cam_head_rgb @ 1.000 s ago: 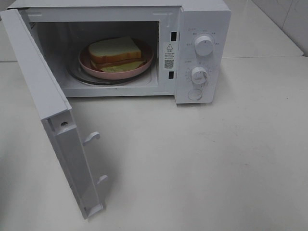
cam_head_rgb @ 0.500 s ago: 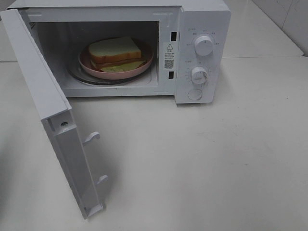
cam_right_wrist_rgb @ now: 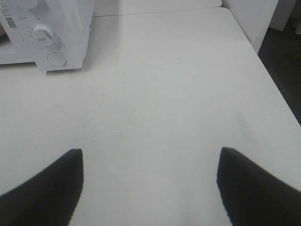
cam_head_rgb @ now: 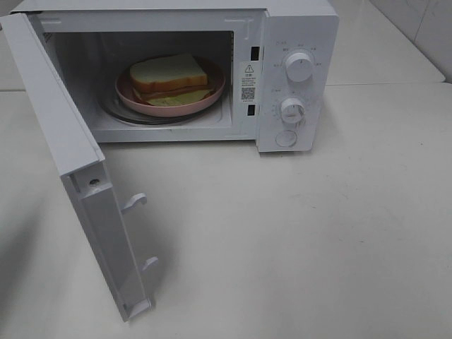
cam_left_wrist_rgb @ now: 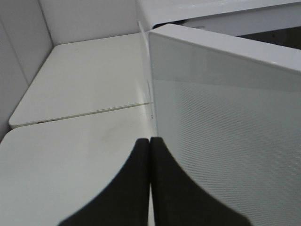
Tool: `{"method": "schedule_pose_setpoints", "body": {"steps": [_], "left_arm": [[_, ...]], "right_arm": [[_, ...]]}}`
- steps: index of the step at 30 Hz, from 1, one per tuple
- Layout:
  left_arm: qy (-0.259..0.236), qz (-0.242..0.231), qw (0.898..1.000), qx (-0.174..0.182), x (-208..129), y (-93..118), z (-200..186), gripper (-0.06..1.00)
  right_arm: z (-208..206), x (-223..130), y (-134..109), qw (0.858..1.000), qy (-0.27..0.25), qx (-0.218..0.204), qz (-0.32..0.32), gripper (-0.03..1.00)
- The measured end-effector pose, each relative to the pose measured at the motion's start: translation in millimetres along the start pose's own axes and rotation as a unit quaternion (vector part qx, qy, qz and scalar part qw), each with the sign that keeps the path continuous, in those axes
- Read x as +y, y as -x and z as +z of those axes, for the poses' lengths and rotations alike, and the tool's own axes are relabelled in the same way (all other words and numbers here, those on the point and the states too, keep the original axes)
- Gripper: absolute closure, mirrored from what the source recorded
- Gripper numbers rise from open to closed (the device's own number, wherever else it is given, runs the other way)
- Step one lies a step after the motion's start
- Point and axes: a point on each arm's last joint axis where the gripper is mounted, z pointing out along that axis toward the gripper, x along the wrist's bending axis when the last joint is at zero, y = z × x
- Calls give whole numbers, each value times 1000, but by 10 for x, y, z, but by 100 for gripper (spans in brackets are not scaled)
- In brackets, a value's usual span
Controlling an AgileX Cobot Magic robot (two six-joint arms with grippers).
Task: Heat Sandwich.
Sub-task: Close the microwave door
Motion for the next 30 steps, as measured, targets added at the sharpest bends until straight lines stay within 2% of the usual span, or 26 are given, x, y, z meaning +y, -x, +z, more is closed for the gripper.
{"method": "schedule_pose_setpoints", "body": {"steps": [4,7,12,14,18,30], "left_arm": [[-3,8,999,-47,-73,75,107,94],[-6,5,998,-62,-104,109,149,94],[-28,15,992,-121,-160,297,315,94],[-30,16,991,-128,-161,322,339,94],[-30,15,986,-162,-184,474,443,94],[-17,-3,980,-199,-139,772,684,94]], "right_arm": [[0,0,0,1000,0,0,0,21],[0,0,0,1000,0,0,0,21],[0,0,0,1000,0,0,0,21],[0,0,0,1000,0,0,0,21],[0,0,0,1000,0,0,0,21],[0,0,0,1000,0,0,0,21]]}}
